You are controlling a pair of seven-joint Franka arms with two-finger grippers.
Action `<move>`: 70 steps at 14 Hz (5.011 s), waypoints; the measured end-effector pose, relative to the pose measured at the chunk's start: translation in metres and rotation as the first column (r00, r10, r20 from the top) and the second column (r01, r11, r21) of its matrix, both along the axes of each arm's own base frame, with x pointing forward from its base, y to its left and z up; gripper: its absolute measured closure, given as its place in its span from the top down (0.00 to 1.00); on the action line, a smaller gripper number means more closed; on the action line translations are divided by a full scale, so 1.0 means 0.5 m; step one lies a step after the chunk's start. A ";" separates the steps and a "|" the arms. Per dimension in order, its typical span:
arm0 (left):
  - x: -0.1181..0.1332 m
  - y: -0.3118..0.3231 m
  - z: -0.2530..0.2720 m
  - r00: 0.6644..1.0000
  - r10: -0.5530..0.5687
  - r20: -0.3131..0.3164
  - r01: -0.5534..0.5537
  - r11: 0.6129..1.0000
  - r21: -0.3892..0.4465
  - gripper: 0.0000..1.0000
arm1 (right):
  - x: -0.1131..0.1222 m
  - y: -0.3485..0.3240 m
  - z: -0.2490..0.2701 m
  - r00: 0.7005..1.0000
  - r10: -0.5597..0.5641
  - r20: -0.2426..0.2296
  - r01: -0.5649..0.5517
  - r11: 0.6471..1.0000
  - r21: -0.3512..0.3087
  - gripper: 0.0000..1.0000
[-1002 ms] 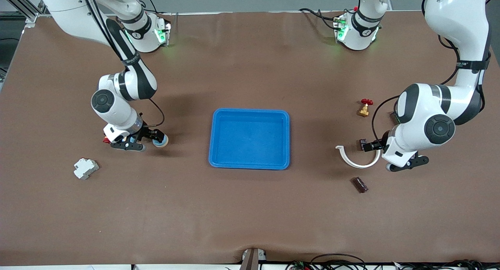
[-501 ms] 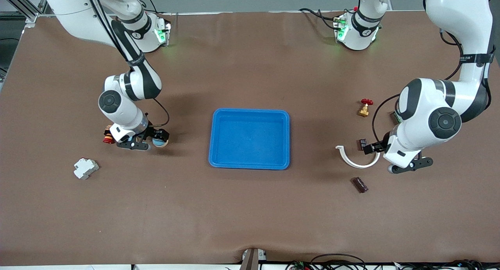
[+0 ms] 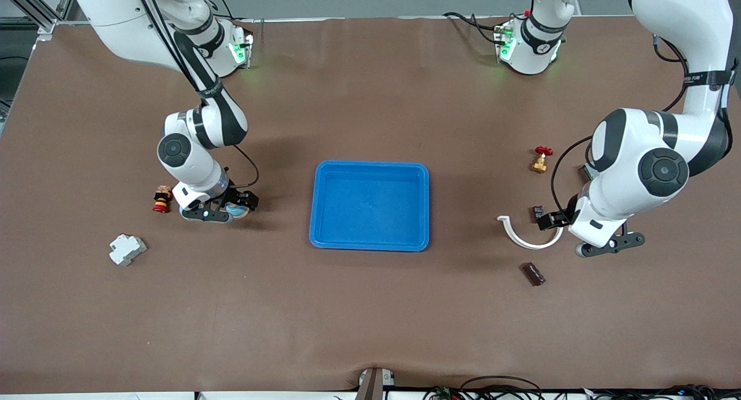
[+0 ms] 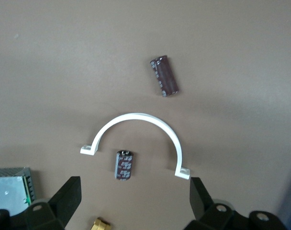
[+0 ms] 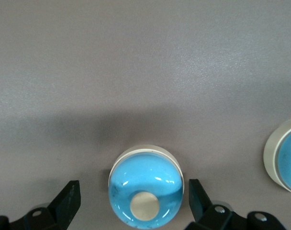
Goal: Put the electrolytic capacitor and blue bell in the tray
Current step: 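Carry the bell over the tray with the right gripper, then release the bell in the tray while the left gripper grasps a capacitor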
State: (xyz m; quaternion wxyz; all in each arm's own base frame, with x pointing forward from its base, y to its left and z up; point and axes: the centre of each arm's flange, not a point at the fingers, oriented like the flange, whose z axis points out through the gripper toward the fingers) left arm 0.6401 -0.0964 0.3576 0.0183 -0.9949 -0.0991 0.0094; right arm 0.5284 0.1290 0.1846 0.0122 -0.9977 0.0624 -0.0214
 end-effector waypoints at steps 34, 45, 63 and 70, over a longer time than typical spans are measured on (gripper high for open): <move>-0.126 0.031 -0.251 0.998 0.047 -0.048 -0.047 0.999 0.002 1.00 | -0.055 0.517 0.164 0.954 -0.291 -0.075 0.295 0.954 0.059 0.67; -0.134 0.062 -0.300 0.998 0.030 -0.052 -0.029 0.999 0.019 1.00 | -0.098 0.592 0.069 0.948 -0.305 -0.085 0.310 0.950 0.041 0.67; -0.141 0.062 -0.354 0.996 0.021 -0.083 -0.020 1.000 0.015 0.96 | -0.088 0.615 0.021 0.926 -0.377 -0.015 0.377 0.926 0.012 0.99; -0.139 0.062 -0.353 0.996 0.022 -0.081 -0.020 1.000 0.015 0.56 | -0.038 0.598 0.088 0.916 -0.400 -0.026 0.399 0.916 -0.041 1.00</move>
